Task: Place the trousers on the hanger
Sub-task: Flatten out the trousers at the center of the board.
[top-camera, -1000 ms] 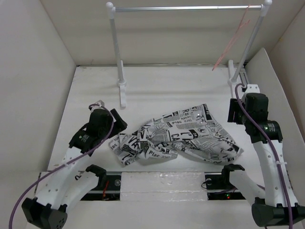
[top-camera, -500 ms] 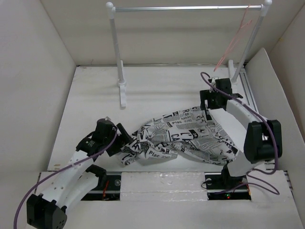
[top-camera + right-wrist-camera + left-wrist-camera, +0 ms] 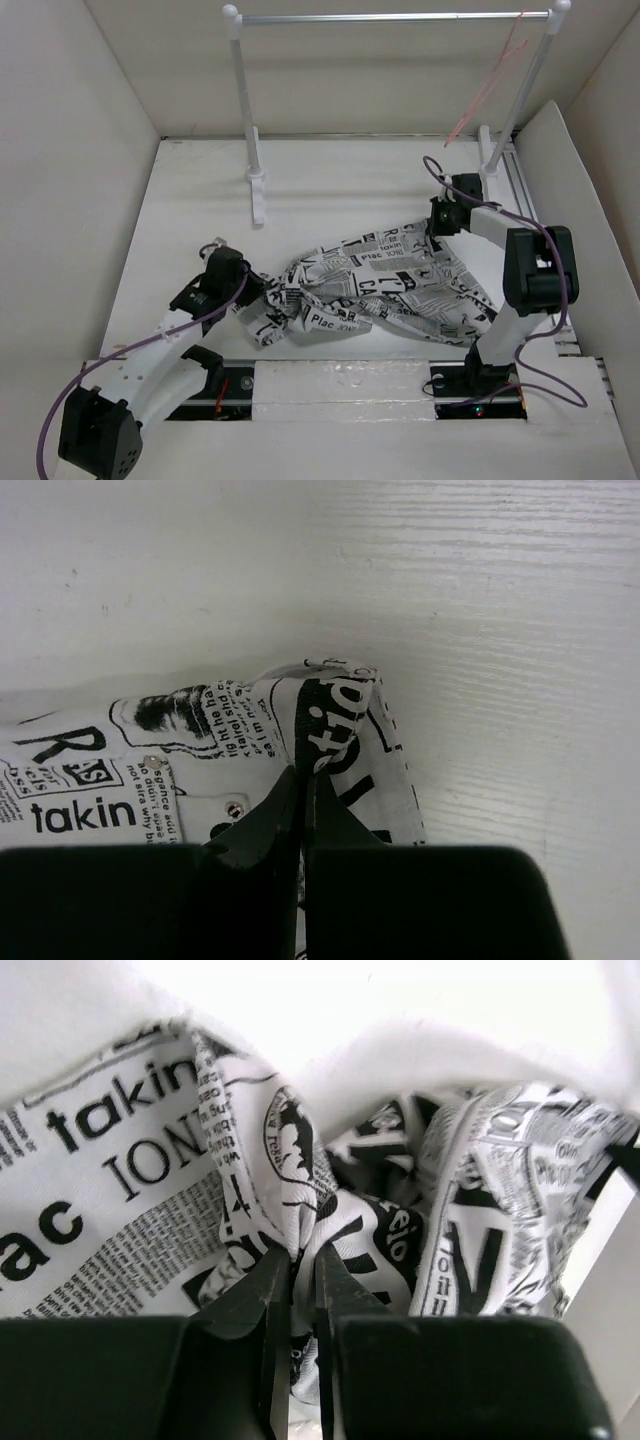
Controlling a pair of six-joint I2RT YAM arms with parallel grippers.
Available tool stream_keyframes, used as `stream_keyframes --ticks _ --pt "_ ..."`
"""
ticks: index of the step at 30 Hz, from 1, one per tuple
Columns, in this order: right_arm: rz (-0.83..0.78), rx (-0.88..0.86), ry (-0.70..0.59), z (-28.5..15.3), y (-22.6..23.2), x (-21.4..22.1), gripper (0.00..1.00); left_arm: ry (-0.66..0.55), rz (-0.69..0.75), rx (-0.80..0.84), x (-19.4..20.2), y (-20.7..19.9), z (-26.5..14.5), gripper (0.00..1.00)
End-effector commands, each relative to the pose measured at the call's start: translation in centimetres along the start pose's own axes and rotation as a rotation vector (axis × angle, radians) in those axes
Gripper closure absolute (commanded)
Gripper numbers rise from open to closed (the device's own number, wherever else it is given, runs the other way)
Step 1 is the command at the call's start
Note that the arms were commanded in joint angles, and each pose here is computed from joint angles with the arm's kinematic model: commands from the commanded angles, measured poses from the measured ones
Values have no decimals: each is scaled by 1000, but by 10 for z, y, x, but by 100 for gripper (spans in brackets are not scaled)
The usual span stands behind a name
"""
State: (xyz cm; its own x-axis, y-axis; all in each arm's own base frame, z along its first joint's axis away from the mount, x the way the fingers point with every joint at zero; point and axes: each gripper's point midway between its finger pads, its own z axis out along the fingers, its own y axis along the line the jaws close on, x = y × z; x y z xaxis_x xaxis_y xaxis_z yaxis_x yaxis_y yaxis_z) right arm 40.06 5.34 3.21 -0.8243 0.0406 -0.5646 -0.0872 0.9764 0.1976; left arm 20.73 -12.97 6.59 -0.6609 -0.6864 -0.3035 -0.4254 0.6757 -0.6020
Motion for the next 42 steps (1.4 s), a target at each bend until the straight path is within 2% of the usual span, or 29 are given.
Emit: stream_keyframes --ticks 1,3,4,6,7,9,10,11,15,17,18,19,20,21,22,23,24,25,27,29,31,32,33,34,35,36,37,40,42 --pt "-16 -54 -126 -17 4 -35 100 -232 40 102 -59 -52 -29 100" --pt "3 -18 -133 -33 -4 -36 100 -306 90 91 -81 -63 -44 100" --pt "28 30 -206 -60 -12 -51 100 -351 106 124 -97 -86 -61 100" --pt "66 78 -228 -88 -20 -42 100 -413 157 67 -115 -89 -80 100" --pt "78 116 -253 -102 -24 -42 100 -460 162 91 -129 -107 -101 100" --pt "98 184 -354 -155 -32 -40 100 -530 198 43 -148 -111 -129 100" --pt "105 207 -342 -155 -36 -36 100 -537 210 48 -150 -115 -137 100" --pt "129 247 -393 -177 -45 -37 100 -553 219 36 -155 -117 -145 100" --pt "189 363 -447 -198 -81 -37 100 -557 311 -48 -169 -124 -149 100" --pt "202 384 -470 -200 -93 -55 100 -542 377 -118 -179 -127 -127 100" --pt "213 418 -437 -184 -108 -77 100 -499 430 -157 -189 -132 -86 88" --pt "213 418 -437 -184 -108 -77 100 -498 439 -160 -189 -131 -86 88" --pt "214 433 -410 -179 -114 -81 100 -459 453 -140 -186 -139 -68 64" --pt "231 459 -338 -156 -126 -78 100 -415 479 -152 -187 -146 -38 45" --pt "232 468 -358 -161 -129 -98 100 -409 488 -123 -194 -159 -26 33" --pt "236 471 -340 -156 -132 -102 91 -365 487 -115 -192 -168 -15 23" --pt "219 450 -300 -144 -133 -103 77 -358 490 -106 -203 -190 -4 19" --pt "207 439 -330 -151 -131 -121 67 -341 493 -108 -204 -196 -3 17" --pt "197 460 -336 -157 -134 -124 47 -346 487 -80 -209 -210 -9 17" --pt "188 441 -358 -164 -127 -120 26 -376 465 -79 -209 -204 -17 17" --pt "139 344 -375 -168 -98 -117 23 -402 415 -113 -196 -170 -24 19" --pt "127 327 -332 -159 -89 -95 23 -406 392 -120 -190 -157 -25 20" --pt "98 264 -329 -155 -71 -87 26 -386 330 -158 -175 -118 -24 21" --pt "79 241 -361 -167 -55 -81 38 -374 294 -141 -168 -106 -21 21" --pt "49 202 -353 -164 -35 -70 79 -360 267 -131 -159 -94 -20 23" --pt "31 139 -309 -149 -20 -42 96 -333 252 -126 -141 -74 -16 24" --pt "5 96 -301 -146 -6 -30 100 -289 249 -105 -129 -69 -13 24" --pt "-91 -54 -212 -140 44 19 100 -154 259 -69 -80 -57 -7 24" --pt "-233 -228 -167 -130 102 42 75 -111 262 -82 -55 -46 -4 21"
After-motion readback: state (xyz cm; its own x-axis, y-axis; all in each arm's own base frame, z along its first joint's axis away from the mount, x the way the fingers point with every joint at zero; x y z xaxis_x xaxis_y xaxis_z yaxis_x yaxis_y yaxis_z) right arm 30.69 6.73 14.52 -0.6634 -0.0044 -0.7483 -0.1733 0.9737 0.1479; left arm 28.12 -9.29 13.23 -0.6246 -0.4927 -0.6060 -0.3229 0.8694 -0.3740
